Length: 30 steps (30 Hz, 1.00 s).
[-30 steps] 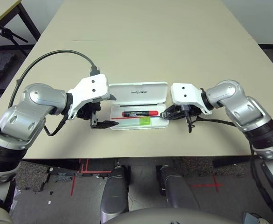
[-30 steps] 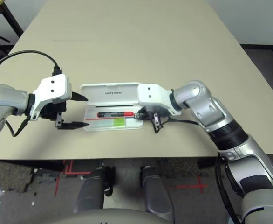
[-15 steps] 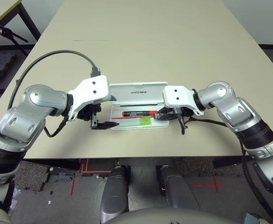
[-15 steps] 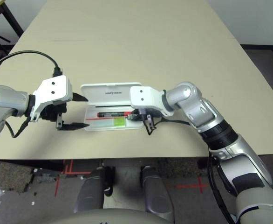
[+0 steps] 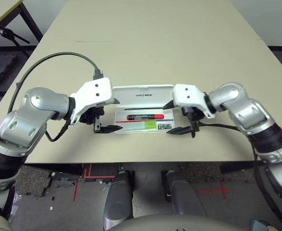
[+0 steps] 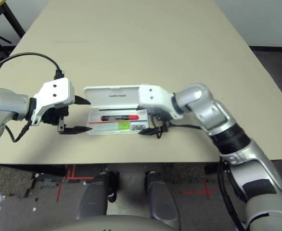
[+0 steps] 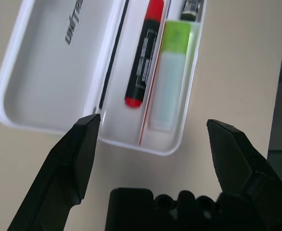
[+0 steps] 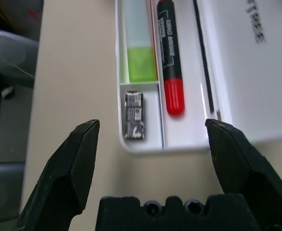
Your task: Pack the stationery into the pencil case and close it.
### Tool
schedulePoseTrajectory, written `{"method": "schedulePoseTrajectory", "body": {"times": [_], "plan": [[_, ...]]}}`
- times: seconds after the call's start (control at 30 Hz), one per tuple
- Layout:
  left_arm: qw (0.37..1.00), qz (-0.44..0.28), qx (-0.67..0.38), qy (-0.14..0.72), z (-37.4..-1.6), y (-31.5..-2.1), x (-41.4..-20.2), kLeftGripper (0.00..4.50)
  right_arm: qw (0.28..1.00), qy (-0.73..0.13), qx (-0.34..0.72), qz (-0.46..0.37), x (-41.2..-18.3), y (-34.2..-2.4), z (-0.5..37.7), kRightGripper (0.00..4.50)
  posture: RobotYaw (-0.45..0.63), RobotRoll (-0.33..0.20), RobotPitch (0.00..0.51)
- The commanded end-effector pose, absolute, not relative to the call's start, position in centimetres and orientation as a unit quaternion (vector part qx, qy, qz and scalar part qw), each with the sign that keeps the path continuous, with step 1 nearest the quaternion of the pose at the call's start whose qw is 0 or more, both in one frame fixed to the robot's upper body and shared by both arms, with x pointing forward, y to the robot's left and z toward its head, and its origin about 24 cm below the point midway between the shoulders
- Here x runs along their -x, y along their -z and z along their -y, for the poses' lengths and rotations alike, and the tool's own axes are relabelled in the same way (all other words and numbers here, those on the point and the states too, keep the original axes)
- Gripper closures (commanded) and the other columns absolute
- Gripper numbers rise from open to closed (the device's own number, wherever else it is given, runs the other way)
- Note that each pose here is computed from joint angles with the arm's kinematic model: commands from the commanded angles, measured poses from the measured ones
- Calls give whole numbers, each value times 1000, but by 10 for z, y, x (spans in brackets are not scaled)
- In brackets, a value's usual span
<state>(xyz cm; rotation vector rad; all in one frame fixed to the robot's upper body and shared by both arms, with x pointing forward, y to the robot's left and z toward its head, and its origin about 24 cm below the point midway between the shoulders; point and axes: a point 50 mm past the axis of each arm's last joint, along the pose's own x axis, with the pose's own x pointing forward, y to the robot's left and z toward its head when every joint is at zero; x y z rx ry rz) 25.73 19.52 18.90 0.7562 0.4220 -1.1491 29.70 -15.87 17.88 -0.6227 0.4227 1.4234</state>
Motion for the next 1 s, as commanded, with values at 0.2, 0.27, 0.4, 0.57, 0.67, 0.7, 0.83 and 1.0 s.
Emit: {"method": "schedulePoseTrajectory", "body": {"times": [0.2, 0.27, 0.4, 0.57, 0.67, 0.7, 0.83, 1.0], "plan": [[759, -213, -340, 512, -207, -179, -259, 0, 756, -582, 185, -235, -299, -205, 228, 15, 11, 0, 161], [762, -217, -338, 508, -209, -178, -259, 0, 760, -576, 179, -242, -295, -207, 238, 15, 8, 0, 161], [767, -224, -336, 499, -214, -177, -260, 0, 762, -575, 170, -245, -292, -209, 244, 15, 5, 0, 160], [775, -264, -338, 465, -231, -172, -264, 608, 764, -573, 169, -244, -291, -206, 241, 0, 5, 0, 160], [776, -282, -355, 438, -243, -167, -269, 1672, 763, -574, 168, -244, -292, -204, 239, 0, 4, 0, 161], [777, -286, -362, 428, -248, -166, -270, 2121, 763, -575, 168, -245, -292, -204, 239, 0, 4, 0, 161], [783, -288, -377, 402, -259, -166, -277, 3678, 762, -575, 169, -245, -292, -203, 238, 0, 3, 0, 161], [808, -236, -366, 397, -257, -169, -290, 4468, 761, -574, 172, -247, -292, -201, 237, 0, 1, 0, 157]]}}
